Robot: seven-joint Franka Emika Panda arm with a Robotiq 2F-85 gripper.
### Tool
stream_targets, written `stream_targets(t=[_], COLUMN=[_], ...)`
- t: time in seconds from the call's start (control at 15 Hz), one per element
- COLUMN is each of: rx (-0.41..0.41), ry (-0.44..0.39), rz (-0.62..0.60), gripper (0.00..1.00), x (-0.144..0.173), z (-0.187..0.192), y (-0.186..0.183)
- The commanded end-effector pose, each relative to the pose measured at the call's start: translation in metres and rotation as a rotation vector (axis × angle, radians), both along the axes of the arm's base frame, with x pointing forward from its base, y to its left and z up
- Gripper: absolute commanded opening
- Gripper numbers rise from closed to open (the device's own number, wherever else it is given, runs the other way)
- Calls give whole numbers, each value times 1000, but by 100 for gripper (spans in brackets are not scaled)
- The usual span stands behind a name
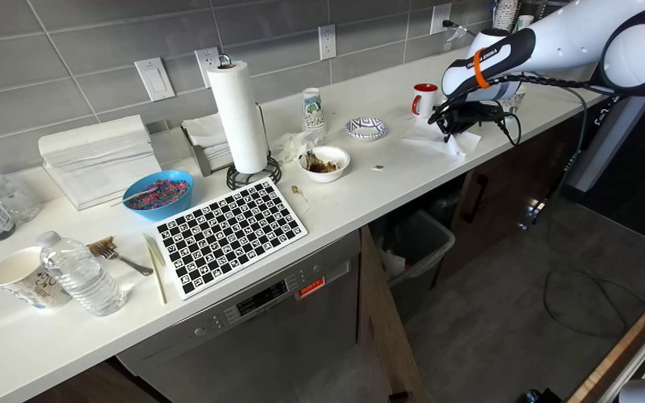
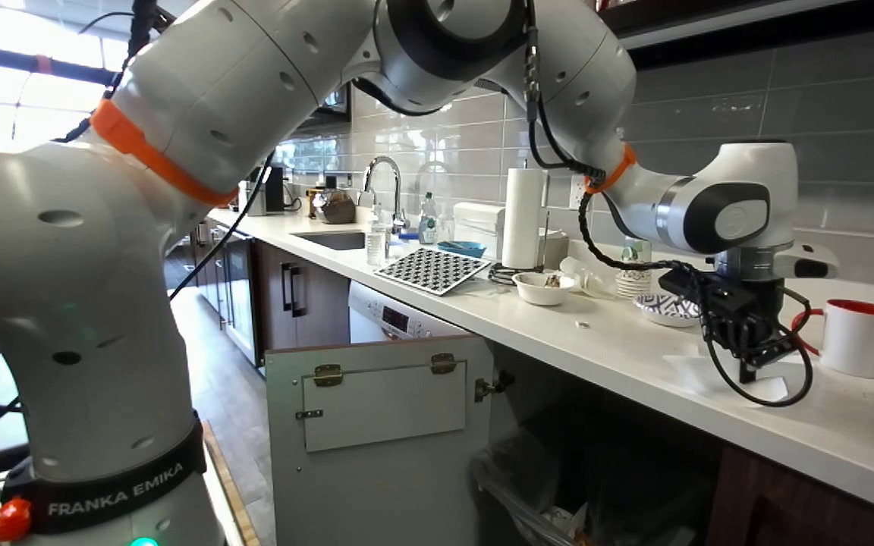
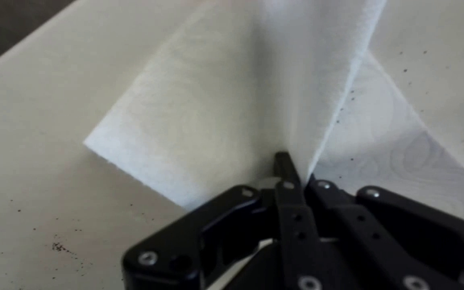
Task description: Put the paper inside the rubbish bin
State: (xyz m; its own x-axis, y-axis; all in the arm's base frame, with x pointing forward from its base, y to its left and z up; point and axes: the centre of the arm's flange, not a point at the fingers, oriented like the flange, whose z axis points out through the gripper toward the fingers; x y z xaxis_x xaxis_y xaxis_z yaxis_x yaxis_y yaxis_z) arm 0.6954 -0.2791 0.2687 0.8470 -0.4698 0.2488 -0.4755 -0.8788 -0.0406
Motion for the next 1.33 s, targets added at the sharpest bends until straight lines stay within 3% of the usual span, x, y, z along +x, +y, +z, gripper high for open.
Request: stream_targets(t=[0.0, 0.67, 1.0, 1.27], rx=[54, 174, 322, 488], ry=[5, -72, -45, -84], rz=[-13, 68, 194, 297], gripper=[0, 0, 0, 0], x=[-18, -85, -128, -161], z=[12, 70, 90, 102], y=[3, 17, 23, 32])
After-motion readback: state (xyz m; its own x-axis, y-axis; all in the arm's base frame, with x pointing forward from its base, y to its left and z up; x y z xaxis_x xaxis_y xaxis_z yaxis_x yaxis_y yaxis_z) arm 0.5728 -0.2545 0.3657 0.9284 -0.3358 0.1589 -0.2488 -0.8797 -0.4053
